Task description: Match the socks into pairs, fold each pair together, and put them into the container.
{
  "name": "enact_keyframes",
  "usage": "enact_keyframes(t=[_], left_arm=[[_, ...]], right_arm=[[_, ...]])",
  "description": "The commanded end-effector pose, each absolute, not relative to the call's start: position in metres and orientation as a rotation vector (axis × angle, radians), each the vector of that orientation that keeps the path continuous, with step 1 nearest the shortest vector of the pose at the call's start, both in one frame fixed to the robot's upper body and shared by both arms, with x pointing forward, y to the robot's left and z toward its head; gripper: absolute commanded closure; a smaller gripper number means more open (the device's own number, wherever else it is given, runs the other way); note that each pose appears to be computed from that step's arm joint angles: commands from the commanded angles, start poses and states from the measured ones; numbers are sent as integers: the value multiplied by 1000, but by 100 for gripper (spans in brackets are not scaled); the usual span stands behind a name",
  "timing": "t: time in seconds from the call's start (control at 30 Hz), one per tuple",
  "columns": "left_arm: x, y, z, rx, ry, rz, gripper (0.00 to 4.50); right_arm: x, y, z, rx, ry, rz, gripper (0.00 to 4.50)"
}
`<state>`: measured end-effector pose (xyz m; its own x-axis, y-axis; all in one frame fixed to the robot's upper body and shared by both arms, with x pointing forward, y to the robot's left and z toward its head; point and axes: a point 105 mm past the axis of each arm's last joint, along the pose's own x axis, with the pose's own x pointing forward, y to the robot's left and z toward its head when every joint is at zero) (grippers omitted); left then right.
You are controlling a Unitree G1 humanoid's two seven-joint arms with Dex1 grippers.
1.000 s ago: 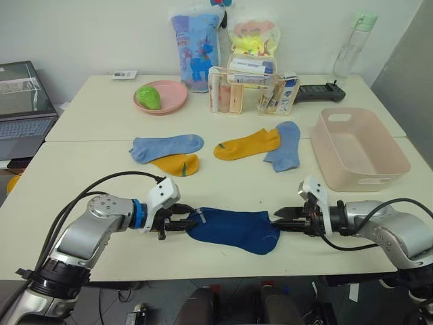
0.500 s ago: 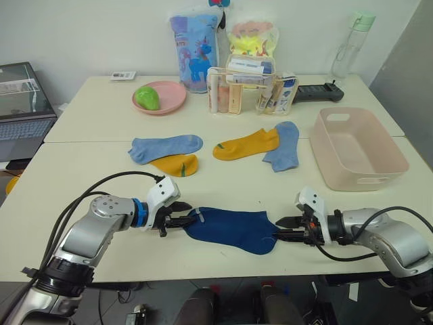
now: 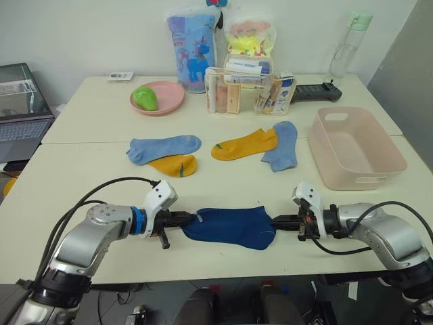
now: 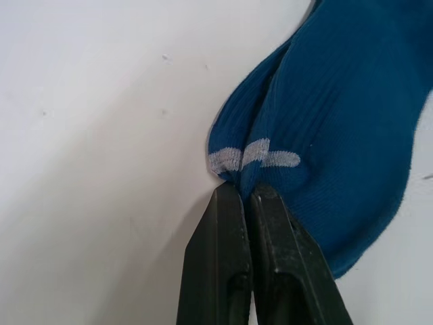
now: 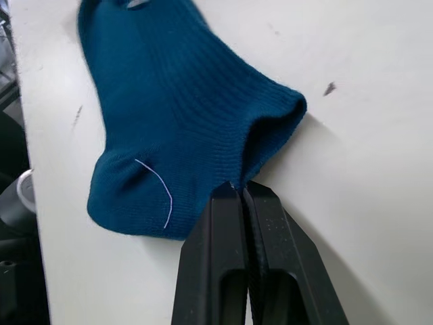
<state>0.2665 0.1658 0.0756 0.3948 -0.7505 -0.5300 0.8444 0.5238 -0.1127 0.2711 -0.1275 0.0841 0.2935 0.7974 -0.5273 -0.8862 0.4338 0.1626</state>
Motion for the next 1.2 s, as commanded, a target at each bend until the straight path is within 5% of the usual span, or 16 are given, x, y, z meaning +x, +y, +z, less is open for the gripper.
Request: enact_keyframes(t=[0.03, 0.23, 0.3, 0.5, 0.57, 0.8, 0.9, 1.07, 1.2], left_arm=[[252, 160, 80, 144, 582, -1009, 450], [249, 159, 76, 144, 582, -978, 450], [247, 162, 76, 163, 577, -981, 450], [255, 180, 85, 183, 542, -908, 284], [256, 184, 95, 191, 514, -907, 223], [255, 158, 138, 281, 288, -1096, 223], [253, 137, 138, 338, 232, -1219, 285], [256, 125, 108, 479, 233, -1294, 446], [264, 130, 90, 556, 232, -1255, 449]], right_arm=[[273, -126, 94, -203, 564, 1172, 447], [267, -123, 91, -242, 556, 1250, 447], [269, -124, 92, -241, 544, 1240, 402], [272, -126, 116, -195, 434, 1229, 203], [270, -127, 125, -200, 402, 1237, 201], [271, -110, 145, -318, 266, 1286, 201], [271, -92, 136, -353, 234, 1331, 265], [265, -81, 102, -434, 281, 1381, 444], [262, -87, 80, -498, 325, 1380, 448]])
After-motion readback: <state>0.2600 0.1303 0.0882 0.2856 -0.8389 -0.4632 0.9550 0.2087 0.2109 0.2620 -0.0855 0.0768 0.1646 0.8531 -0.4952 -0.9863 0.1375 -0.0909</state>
